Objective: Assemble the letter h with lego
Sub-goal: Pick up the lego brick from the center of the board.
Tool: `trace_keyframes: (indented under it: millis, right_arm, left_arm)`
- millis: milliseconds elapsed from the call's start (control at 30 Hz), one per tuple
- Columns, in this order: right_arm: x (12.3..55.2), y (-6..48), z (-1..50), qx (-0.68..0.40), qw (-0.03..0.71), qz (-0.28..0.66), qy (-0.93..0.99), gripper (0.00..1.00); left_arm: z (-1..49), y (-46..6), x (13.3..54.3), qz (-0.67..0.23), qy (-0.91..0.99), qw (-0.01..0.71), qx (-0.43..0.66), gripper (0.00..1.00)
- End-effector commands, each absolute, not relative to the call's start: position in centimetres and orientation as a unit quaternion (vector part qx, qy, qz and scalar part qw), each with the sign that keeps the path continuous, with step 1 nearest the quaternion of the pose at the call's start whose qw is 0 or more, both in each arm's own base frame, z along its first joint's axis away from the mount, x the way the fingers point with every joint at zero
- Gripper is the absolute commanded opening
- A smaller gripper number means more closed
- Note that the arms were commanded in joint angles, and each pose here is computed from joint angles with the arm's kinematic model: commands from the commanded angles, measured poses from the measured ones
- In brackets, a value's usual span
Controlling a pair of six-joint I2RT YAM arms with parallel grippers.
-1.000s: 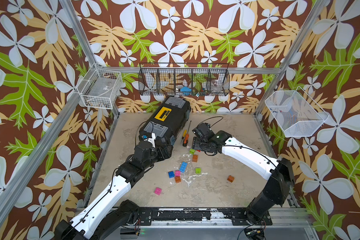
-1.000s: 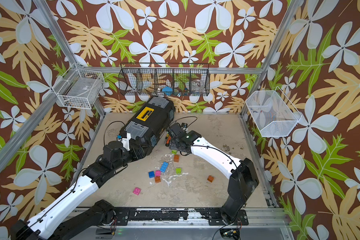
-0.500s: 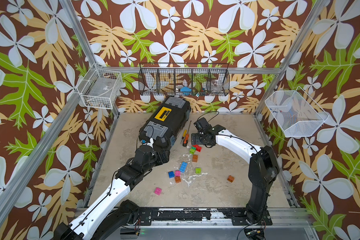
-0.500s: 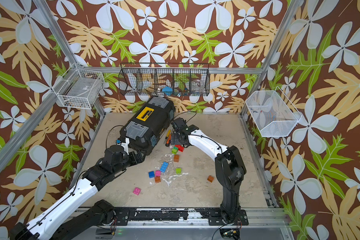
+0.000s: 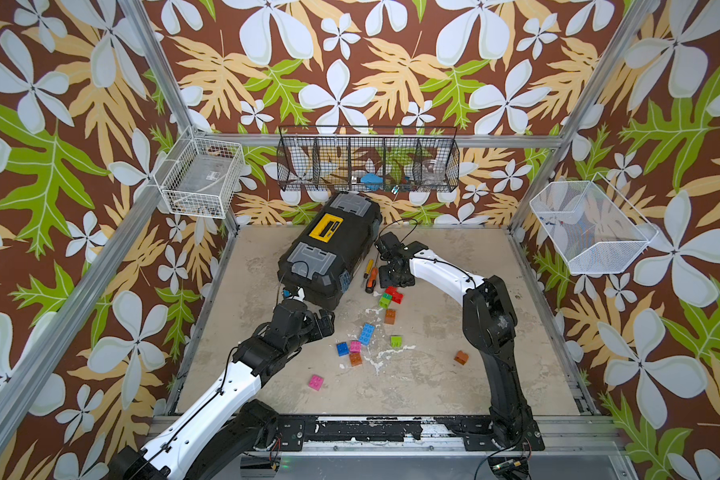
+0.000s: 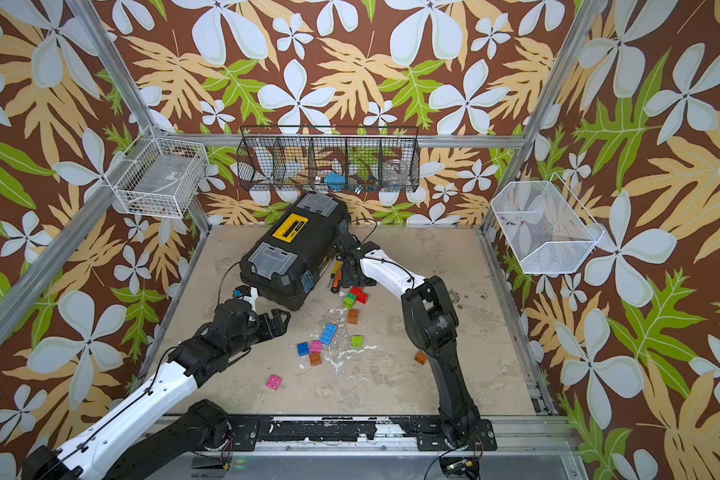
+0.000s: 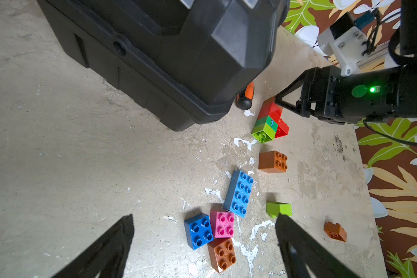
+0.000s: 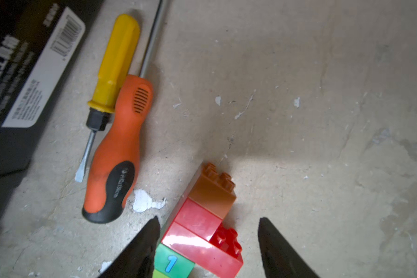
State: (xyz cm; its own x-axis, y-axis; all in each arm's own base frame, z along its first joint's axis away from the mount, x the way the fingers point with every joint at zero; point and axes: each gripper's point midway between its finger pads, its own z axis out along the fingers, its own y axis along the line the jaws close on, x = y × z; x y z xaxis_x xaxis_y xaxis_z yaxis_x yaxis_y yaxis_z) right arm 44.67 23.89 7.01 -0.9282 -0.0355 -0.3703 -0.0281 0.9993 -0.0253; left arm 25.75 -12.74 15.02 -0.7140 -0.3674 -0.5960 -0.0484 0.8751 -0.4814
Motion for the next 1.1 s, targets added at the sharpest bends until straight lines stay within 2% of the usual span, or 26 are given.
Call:
trace_keyframes:
  millis: [0,267,433,667,833,1067]
  right_arm:
    - [43.9,22.6,6.2,0.062,0.166,-0.015,0.984,0.67]
    - [44.2,24.0,5.4,0.160,0.151,0.043,0.974,0.68]
    - [45.0,24.6,4.8,0.178,0.154,0.062,0.970,0.66]
    - [46.0,24.3,4.3,0.170,0.161,0.039,0.971,0.55]
    - [46.1,24.1,4.4,0.165,0.168,0.033,0.971,0.36]
    - [46.1,24.5,5.0,0.147,0.169,0.042,0.974,0.33]
  left_arm:
    - [14.8,-12.9,25.9,-0.223,0.898,0.362,-0.110,0.96]
    - [14.0,-13.3,26.2,-0.219,0.904,0.351,-0.107,0.96]
    - [13.8,-13.2,26.1,-0.220,0.904,0.350,-0.106,0.96]
    - [13.7,-13.6,26.1,-0.227,0.904,0.347,-0.104,0.96]
    - [13.8,-13.6,26.1,-0.229,0.904,0.347,-0.104,0.96]
    - [14.7,-13.7,26.3,-0.229,0.903,0.349,-0.103,0.96]
